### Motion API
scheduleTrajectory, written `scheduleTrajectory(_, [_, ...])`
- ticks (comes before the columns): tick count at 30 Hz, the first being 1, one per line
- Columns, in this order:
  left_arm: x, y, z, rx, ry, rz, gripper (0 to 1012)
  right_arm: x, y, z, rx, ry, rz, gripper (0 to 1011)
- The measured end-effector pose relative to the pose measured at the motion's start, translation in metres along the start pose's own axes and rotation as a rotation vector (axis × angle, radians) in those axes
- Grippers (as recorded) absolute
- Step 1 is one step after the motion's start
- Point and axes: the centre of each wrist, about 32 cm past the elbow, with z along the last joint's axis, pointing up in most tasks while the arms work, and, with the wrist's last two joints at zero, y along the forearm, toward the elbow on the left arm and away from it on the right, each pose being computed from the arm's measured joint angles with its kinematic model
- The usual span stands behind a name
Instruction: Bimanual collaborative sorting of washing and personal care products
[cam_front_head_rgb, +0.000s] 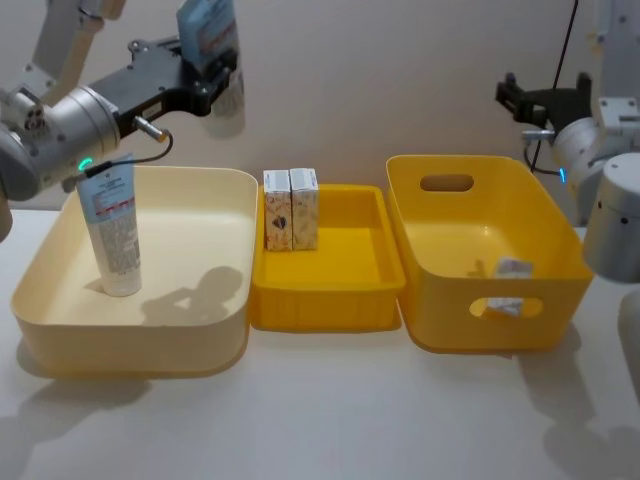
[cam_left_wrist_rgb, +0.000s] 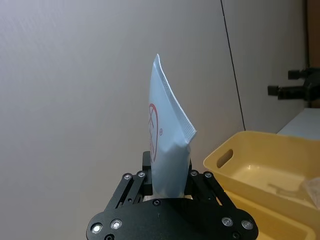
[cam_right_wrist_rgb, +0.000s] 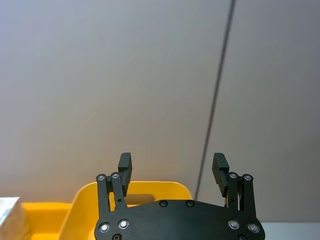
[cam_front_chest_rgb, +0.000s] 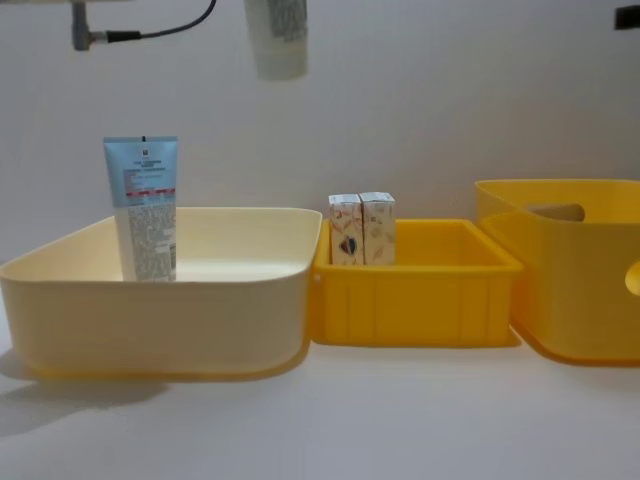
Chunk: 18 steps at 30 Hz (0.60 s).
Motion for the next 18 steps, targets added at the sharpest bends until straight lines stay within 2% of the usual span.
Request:
scheduleTrajectory(11, [0.0033,-0.0062,0.0008,-0.071,0.016,-0.028,308,-0.0010,-0.0060,0.0020,0.012,-0.010,0.151,1001])
scheduleTrajectory(18, [0.0024,-0.0084,0.0007,-0.090,0.025,-0.041,310,-0.0052,-0.0086,0.0003,0.050,-0.004,0.195,1001])
